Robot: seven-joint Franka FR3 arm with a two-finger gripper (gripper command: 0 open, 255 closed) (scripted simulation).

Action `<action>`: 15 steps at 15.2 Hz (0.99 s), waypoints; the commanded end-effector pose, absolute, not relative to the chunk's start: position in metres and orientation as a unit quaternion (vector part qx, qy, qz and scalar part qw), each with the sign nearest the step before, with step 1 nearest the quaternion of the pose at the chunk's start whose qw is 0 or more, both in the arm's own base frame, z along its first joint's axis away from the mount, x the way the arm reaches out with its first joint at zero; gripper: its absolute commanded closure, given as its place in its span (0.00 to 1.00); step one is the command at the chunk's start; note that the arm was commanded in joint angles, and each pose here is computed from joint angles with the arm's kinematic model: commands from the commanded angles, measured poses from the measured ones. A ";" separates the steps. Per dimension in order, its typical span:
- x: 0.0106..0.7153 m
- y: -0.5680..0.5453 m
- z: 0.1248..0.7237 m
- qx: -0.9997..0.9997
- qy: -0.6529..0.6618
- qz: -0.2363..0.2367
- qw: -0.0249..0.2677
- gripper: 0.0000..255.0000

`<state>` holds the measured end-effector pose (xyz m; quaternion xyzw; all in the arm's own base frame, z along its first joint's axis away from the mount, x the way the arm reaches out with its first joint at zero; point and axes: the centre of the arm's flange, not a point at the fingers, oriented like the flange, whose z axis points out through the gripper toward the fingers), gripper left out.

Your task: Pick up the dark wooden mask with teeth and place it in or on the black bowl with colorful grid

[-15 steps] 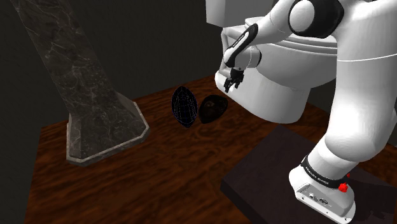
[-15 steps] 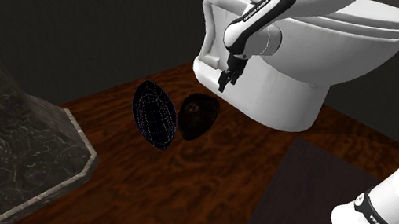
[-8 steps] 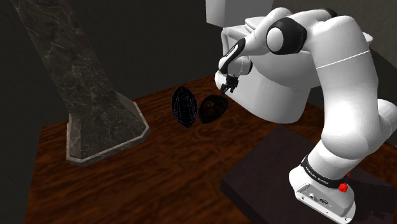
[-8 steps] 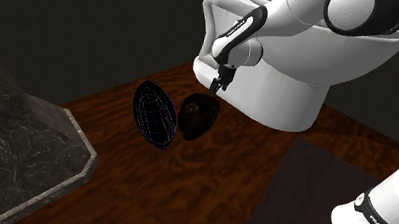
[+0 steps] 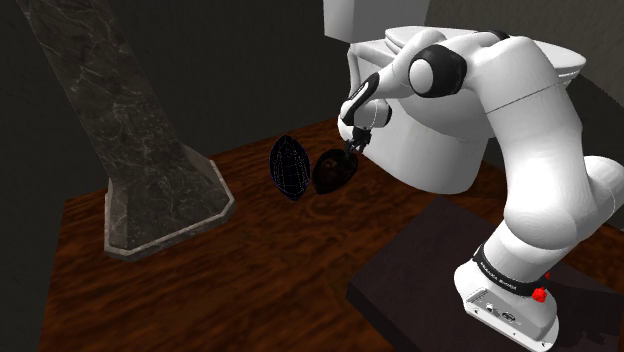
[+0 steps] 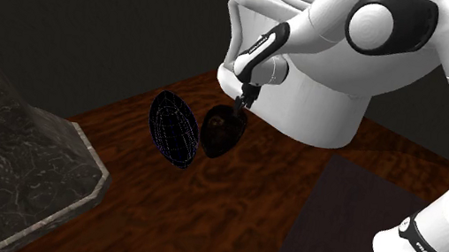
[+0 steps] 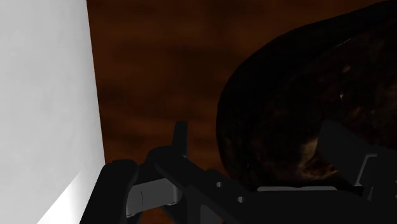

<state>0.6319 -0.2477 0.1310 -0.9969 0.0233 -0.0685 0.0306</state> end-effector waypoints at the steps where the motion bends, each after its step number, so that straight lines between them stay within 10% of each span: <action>1: 0.633 -0.248 0.123 -0.997 0.023 -0.069 0.031 0.00; 8: 0.633 -0.248 0.123 -0.997 0.023 -0.069 0.031 0.00; 9: 0.633 -0.248 0.123 -0.997 0.023 -0.069 0.031 1.00; 15: 0.633 -0.248 0.123 -0.997 0.023 -0.069 0.031 1.00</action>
